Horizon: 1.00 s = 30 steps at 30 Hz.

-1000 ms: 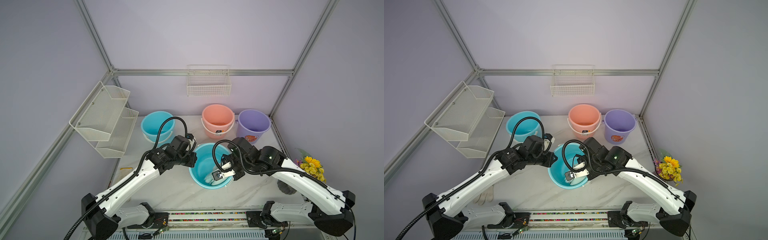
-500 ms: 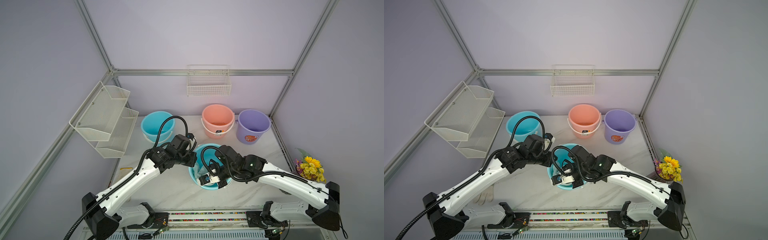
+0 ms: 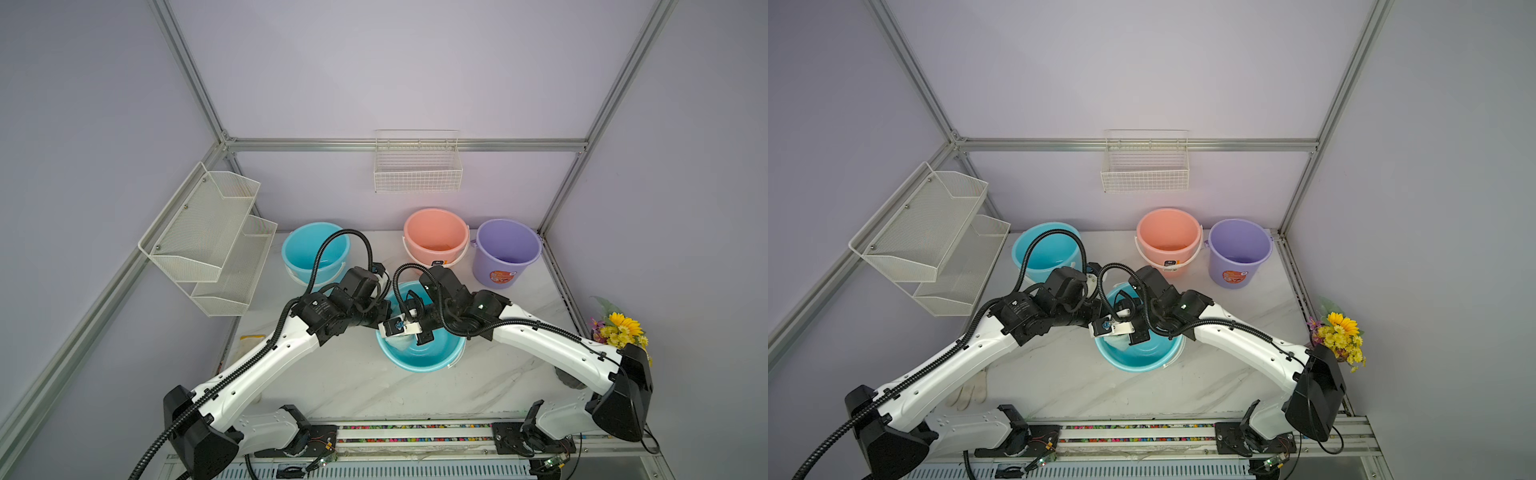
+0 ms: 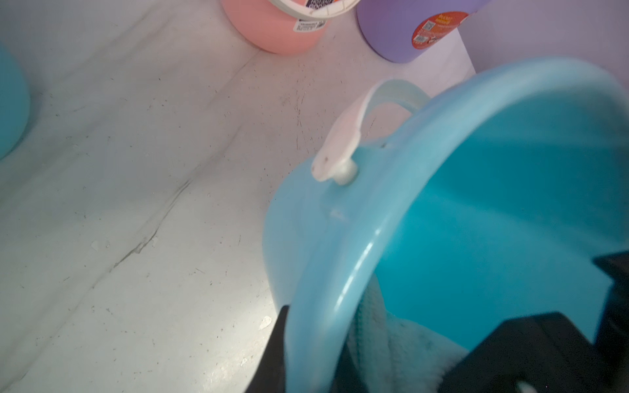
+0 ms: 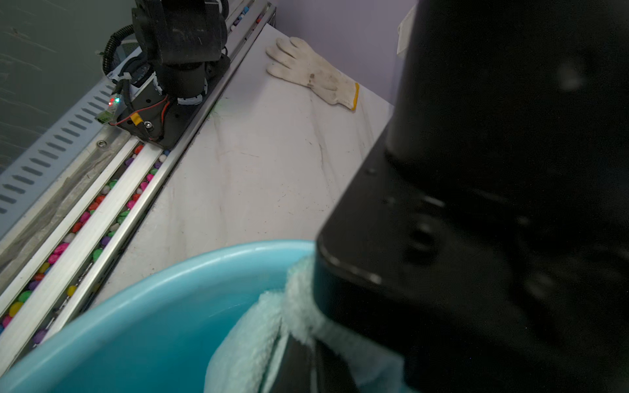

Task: Wipe the inside of the bucket with a cloth
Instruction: Wipe the dirt from the inside of the bucket.

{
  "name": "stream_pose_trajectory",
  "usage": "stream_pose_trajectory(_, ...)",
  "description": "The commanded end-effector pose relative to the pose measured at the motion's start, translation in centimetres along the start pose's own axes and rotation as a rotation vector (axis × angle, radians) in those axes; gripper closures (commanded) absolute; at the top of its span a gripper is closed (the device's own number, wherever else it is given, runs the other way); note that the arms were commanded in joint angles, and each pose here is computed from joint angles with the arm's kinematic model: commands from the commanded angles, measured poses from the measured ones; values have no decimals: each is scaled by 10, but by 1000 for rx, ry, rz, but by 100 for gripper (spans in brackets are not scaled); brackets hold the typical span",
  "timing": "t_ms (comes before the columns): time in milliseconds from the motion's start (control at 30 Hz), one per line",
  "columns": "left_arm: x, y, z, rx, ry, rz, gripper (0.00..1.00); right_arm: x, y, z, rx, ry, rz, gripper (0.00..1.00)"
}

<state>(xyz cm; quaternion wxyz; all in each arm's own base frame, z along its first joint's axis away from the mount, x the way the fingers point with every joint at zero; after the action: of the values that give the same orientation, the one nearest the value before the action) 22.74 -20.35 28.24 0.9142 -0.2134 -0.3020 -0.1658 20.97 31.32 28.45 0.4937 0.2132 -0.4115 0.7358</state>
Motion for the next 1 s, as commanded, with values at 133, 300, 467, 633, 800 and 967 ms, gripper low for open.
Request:
stream_pose_trajectory(133, 11, -18, 13, -113, -70, 5, 100, -6, -56, 31, -211, 76, 123, 100)
stream_pose_trajectory(300, 9, -17, 12, -111, -67, 6, 100, -14, -64, 43, -287, 161, 154, 100)
stream_pose_trajectory(467, 7, -16, 9, -109, -57, 7, 100, -12, -70, 59, -395, 202, 161, 100)
stream_pose_trajectory(633, 5, -14, 6, -96, -50, 13, 100, -7, -66, 83, -462, 252, 159, 100)
stream_pose_trajectory(800, 6, -14, 3, -92, -46, 16, 100, -9, -53, 102, -466, 320, 147, 100)
stream_pose_trajectory(967, 8, -15, 4, -90, -52, 13, 100, -23, -37, 117, -431, 449, 137, 100)
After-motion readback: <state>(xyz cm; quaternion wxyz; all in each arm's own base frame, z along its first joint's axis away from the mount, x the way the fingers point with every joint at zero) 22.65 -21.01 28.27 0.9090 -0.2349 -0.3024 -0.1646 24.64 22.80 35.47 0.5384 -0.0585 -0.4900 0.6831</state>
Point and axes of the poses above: each gripper's point midway between its finger pads, its own z axis back along the fingers, its own y axis along the line the jaws close on, x = y × z, the point moved 6 cm from there along z, back along the fingers, and after that the axes turned 5 degrees about -z, right-handed, at the moved point
